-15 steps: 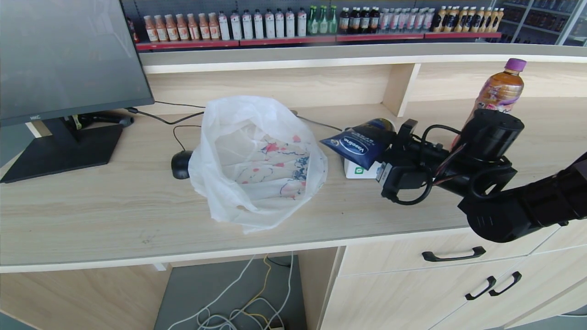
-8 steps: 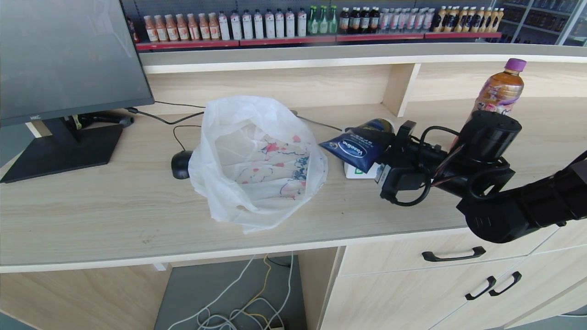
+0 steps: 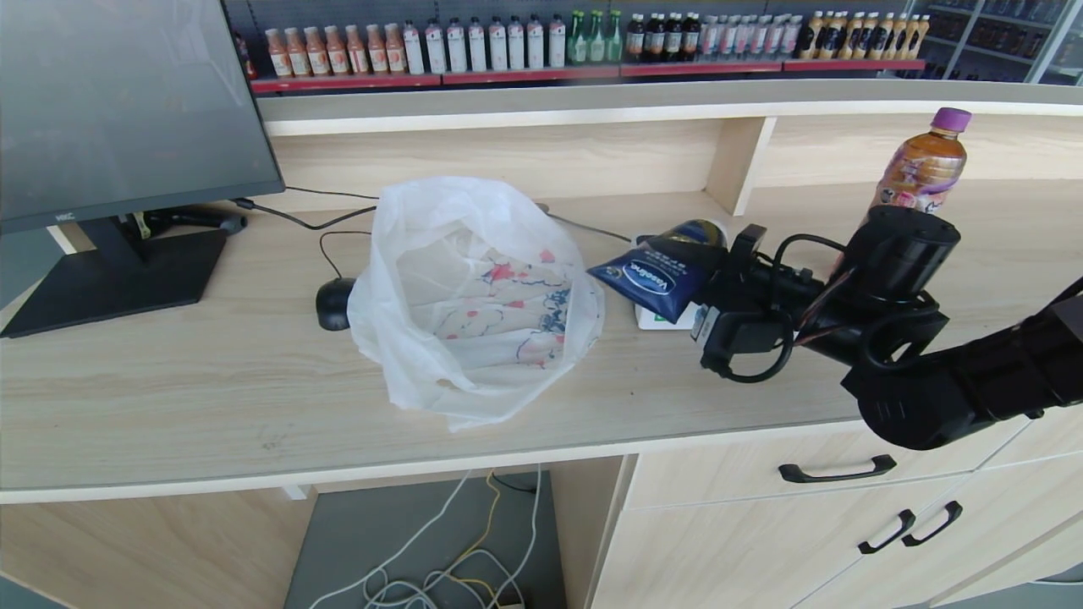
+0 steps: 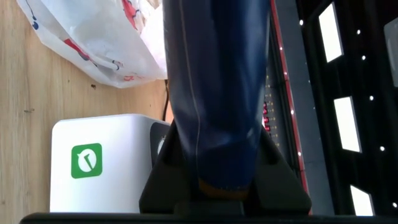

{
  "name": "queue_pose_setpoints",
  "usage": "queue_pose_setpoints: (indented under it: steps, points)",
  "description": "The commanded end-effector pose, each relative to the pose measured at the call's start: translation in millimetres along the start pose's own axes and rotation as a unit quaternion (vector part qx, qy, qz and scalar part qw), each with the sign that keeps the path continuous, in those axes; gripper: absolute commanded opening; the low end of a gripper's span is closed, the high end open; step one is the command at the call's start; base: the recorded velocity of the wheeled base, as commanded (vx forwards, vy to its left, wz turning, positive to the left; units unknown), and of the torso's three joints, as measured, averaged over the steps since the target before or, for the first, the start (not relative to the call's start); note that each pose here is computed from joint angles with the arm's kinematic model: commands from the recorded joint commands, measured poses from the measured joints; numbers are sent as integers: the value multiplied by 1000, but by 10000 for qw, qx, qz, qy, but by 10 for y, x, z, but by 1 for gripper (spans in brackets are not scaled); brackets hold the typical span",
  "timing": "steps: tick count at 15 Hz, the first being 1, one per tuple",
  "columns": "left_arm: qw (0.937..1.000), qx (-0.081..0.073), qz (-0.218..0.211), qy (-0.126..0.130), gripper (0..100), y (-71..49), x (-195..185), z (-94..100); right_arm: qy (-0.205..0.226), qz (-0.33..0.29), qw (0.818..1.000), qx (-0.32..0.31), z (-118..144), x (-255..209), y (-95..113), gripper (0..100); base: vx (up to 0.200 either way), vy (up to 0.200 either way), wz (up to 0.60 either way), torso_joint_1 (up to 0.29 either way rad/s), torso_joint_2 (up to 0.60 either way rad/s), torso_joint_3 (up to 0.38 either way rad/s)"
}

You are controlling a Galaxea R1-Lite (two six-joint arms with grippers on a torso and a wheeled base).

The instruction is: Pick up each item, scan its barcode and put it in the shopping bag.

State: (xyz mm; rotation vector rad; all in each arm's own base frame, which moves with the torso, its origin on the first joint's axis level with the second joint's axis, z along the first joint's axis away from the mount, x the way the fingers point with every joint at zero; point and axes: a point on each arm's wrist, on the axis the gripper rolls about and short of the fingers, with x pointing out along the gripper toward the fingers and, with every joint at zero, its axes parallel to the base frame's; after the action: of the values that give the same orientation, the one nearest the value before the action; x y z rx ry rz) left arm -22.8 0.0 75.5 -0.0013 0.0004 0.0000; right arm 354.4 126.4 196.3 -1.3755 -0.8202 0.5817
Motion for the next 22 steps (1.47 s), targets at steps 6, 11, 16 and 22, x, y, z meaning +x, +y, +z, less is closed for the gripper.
queue_pose_setpoints:
  steps: [6, 11, 16, 22]
  points:
    - [10000, -1, 0, -2, 100, 0, 0, 0, -69, -138, 9999, -59, 102, -20, -341, 0, 0, 0, 0, 0, 0, 0]
    - [10000, -1, 0, -2, 100, 0, 0, 0, -164, -247, 9995, -107, 235, -55, -695, 0, 0, 0, 0, 0, 0, 0]
    - [10000, -1, 0, -2, 100, 0, 0, 0, -170, -302, 9987, 376, 334, -145, -880, 0, 0, 0, 0, 0, 0, 0]
    - [10000, -1, 0, -2, 100, 0, 0, 0, 35, -884, 9789, 1840, 515, -375, -1279, 0, 0, 0, 0, 0, 0, 0]
